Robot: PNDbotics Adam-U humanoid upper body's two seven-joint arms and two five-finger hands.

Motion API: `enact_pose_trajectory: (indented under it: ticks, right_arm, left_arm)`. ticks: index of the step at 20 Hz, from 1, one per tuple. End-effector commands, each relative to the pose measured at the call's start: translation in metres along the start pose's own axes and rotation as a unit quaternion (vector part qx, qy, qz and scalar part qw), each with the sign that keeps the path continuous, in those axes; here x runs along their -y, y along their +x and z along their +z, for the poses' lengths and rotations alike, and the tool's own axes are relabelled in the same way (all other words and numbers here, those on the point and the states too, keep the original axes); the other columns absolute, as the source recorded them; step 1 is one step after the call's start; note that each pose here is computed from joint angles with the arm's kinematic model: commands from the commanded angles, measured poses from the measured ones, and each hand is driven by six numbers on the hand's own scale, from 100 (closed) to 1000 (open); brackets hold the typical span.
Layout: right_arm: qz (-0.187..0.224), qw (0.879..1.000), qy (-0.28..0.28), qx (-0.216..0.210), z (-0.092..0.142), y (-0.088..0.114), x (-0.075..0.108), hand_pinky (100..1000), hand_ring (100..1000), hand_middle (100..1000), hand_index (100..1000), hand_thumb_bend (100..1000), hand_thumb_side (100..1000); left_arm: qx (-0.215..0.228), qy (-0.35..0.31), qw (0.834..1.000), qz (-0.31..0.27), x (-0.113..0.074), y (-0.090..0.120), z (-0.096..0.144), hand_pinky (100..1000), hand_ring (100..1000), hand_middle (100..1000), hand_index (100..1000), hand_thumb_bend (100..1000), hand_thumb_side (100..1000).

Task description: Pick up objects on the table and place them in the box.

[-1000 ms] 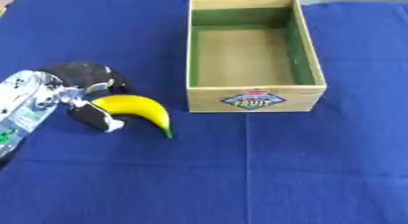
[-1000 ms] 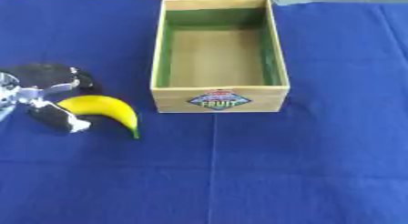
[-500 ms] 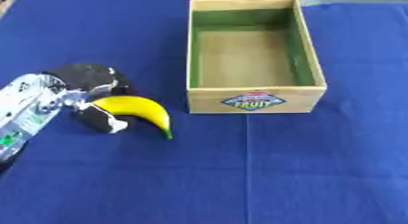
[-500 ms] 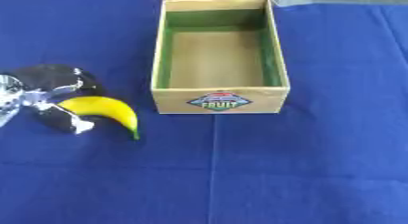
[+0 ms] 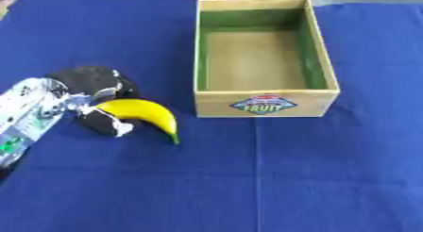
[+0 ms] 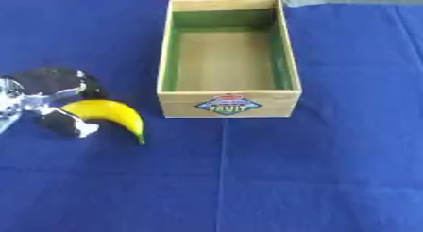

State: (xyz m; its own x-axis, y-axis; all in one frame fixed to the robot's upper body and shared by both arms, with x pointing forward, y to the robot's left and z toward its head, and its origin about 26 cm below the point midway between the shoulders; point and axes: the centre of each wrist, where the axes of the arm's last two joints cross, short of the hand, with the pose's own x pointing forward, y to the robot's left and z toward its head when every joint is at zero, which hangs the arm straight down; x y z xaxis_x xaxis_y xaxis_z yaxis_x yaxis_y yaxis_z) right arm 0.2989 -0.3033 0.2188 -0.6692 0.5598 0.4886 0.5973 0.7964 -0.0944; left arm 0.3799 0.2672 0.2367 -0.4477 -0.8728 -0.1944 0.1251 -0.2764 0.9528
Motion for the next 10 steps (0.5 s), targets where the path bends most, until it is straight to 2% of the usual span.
enact_pose_trajectory:
  ticks: [1, 5, 10]
  right_arm:
    - [-0.004, 1.0, -0.004, 0.012, -0.0051, 0.0056, 0.0027, 797, 741, 749, 918, 100, 1000]
    - [-0.004, 1.0, -0.005, 0.012, -0.0049, 0.0054, 0.0029, 797, 741, 749, 918, 100, 1000]
    - [-0.004, 1.0, -0.006, 0.011, -0.0047, 0.0053, 0.0029, 797, 741, 748, 918, 100, 1000]
  left_arm:
    - [-0.003, 0.01, 1.0, -0.004, -0.0066, -0.0022, 0.0039, 507, 633, 611, 768, 251, 533]
    - [-0.004, 0.015, 1.0, -0.009, -0.0062, -0.0017, 0.0038, 479, 613, 590, 750, 266, 508]
    - [-0.009, 0.028, 0.999, -0.02, -0.0067, -0.0014, 0.0036, 435, 578, 550, 717, 206, 504]
